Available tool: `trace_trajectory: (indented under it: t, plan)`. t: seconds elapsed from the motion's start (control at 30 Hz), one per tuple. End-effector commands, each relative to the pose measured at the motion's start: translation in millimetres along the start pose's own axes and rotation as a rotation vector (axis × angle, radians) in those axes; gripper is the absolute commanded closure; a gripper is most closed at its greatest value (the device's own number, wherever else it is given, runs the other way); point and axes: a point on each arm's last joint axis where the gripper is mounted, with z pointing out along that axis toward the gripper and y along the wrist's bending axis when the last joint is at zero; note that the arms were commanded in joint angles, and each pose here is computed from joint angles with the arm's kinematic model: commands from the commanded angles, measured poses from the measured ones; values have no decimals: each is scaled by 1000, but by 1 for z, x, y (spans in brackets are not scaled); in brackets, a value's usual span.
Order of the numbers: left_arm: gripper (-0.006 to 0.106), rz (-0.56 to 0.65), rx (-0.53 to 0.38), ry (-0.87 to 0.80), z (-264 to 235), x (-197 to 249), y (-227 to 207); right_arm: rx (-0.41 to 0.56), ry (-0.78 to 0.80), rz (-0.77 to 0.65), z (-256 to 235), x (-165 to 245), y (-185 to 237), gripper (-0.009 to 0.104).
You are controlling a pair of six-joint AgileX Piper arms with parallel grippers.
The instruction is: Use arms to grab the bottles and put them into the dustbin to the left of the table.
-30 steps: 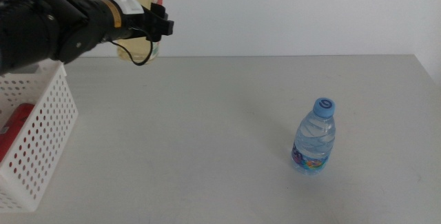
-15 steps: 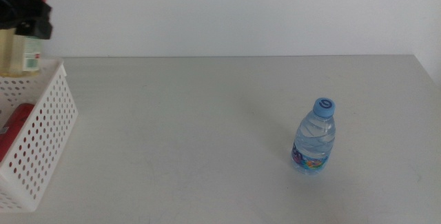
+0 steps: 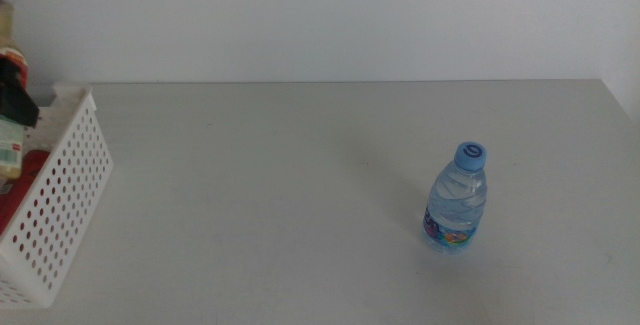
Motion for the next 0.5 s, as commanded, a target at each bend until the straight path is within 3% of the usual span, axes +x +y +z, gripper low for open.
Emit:
trace_trajectory:
  t: [0.0, 0.3, 0.47]
  plan:
    - [102, -16, 40, -69, -4, -7, -6, 10, -106, -15, -3, -11, -1, 29]
    - [100, -11, 11, 73, 39, 0, 12, 10, -106, -15, -3, -11, -1, 29]
    - [86, -7, 17, 91, 46, 0, 14, 10, -106, -15, -3, -11, -1, 29]
